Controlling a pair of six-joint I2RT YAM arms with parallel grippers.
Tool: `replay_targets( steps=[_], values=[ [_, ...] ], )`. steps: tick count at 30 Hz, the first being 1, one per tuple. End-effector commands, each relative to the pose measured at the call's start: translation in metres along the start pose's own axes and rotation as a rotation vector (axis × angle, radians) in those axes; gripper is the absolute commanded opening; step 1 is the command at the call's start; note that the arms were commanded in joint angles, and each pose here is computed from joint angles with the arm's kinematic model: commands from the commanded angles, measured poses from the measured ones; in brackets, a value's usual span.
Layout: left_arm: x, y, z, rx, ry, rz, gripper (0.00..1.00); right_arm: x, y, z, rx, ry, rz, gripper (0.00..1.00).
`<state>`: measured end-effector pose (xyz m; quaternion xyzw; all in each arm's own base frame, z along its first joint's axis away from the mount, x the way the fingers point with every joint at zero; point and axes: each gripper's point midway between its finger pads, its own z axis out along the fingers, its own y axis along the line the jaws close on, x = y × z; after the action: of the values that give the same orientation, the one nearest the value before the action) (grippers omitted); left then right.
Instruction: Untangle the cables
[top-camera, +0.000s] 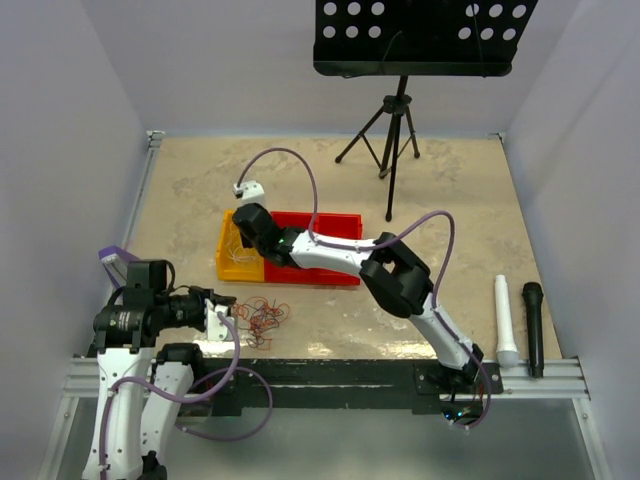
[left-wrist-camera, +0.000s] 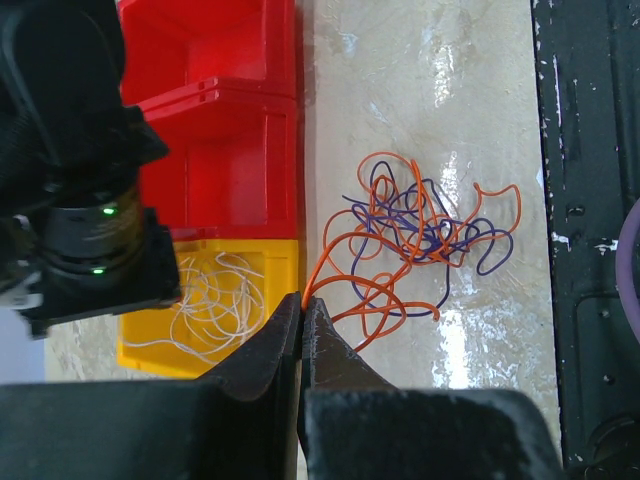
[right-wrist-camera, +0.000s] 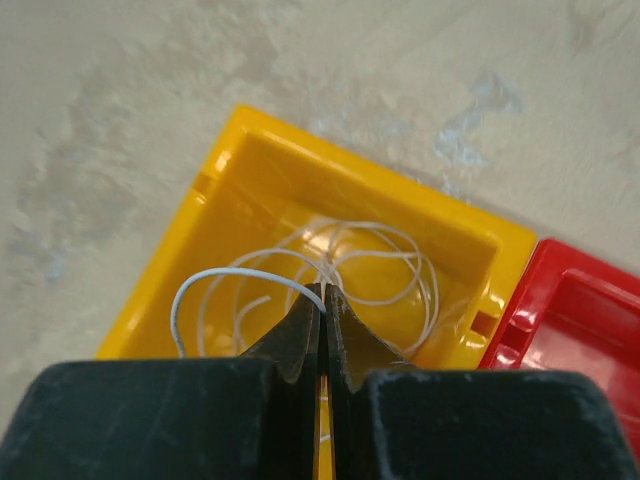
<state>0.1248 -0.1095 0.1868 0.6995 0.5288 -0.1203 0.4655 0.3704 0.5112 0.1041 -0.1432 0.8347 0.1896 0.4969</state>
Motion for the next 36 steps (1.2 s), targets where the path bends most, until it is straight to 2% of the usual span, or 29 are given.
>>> replay_targets(
  steps=[1, 4, 8, 9, 13, 15, 19, 26, 28, 33, 36],
  values=[
    [-0.014, 0.008, -0.002, -0.013, -0.050, 0.034, 0.00, 0.012, 0.003, 0.001, 0.009, 0.057, 0.021, 0.00],
    [-0.016, 0.010, -0.003, -0.014, -0.053, 0.035, 0.00, 0.020, 0.005, 0.005, 0.002, 0.086, 0.016, 0.00],
    [-0.016, 0.011, -0.004, -0.014, -0.050, 0.035, 0.00, -0.009, 0.017, -0.008, -0.050, 0.038, 0.056, 0.02],
    [-0.016, 0.011, -0.003, -0.014, -0.050, 0.035, 0.00, -0.023, 0.020, -0.014, -0.066, 0.011, 0.063, 0.10],
    [-0.016, 0.011, -0.004, -0.016, -0.051, 0.034, 0.00, -0.064, 0.030, -0.035, -0.103, -0.046, 0.087, 0.25],
    [-0.016, 0.011, -0.004, -0.017, -0.048, 0.035, 0.00, -0.074, 0.028, -0.042, -0.094, -0.058, 0.091, 0.37],
    [-0.015, 0.010, -0.004, -0.020, -0.039, 0.039, 0.00, -0.081, 0.021, -0.051, -0.063, -0.064, 0.083, 0.52],
    [-0.017, 0.010, -0.004, -0.018, -0.053, 0.040, 0.00, -0.079, 0.020, -0.066, -0.084, -0.070, 0.078, 0.49],
    [-0.022, 0.014, -0.004, -0.019, -0.074, 0.029, 0.00, -0.083, 0.016, -0.078, -0.084, -0.067, 0.074, 0.50],
    [-0.051, 0.043, -0.011, -0.045, -0.182, 0.001, 0.00, -0.089, -0.010, -0.151, -0.190, -0.174, 0.108, 0.64],
    [-0.076, 0.066, -0.023, -0.095, -0.244, 0.013, 0.00, -0.080, -0.030, -0.190, -0.238, -0.201, 0.112, 0.66]
  ],
)
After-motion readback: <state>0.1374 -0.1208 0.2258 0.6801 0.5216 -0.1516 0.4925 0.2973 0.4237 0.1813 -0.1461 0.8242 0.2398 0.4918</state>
